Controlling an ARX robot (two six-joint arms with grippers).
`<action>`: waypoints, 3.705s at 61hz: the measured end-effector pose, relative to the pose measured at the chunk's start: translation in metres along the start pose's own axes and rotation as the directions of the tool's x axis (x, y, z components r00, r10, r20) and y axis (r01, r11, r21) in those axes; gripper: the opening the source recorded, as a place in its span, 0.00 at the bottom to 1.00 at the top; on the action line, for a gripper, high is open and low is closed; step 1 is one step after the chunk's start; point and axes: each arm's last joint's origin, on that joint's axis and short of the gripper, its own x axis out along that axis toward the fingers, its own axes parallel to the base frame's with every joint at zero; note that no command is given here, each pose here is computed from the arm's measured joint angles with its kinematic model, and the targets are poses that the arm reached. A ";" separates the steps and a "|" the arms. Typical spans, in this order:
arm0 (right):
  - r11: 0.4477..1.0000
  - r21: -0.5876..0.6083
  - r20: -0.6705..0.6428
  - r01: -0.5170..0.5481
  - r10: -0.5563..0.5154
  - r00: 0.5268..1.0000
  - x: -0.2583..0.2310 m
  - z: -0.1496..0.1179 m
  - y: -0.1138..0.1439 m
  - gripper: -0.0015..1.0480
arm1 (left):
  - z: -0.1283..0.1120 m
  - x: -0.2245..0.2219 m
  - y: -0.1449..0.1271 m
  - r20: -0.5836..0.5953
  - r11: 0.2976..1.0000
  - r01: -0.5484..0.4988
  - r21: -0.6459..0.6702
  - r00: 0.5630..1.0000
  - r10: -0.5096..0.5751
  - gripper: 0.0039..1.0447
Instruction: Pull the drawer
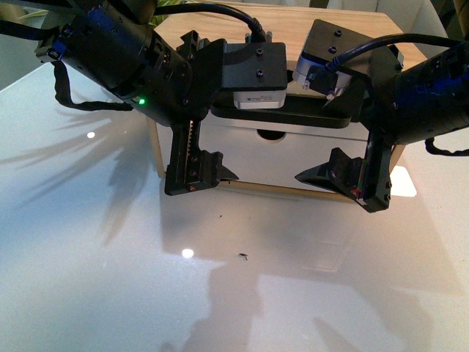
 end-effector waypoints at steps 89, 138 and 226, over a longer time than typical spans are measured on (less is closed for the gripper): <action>0.975 0.087 0.267 0.206 -0.222 0.938 -0.101 -0.002 0.074 0.92 | 0.002 -0.106 -0.081 0.243 0.939 -0.338 -0.069 0.907 0.344 0.93; 0.230 0.846 -0.061 0.481 -0.855 0.515 -0.203 -0.084 0.162 0.92 | -0.058 -0.216 -0.220 -0.199 0.138 -0.486 -0.863 0.578 0.791 0.93; 0.273 0.807 -0.008 0.523 -0.881 0.473 -0.183 -0.085 0.194 0.07 | -0.052 -0.213 -0.253 -0.281 -0.020 -0.569 -0.822 0.376 0.883 0.10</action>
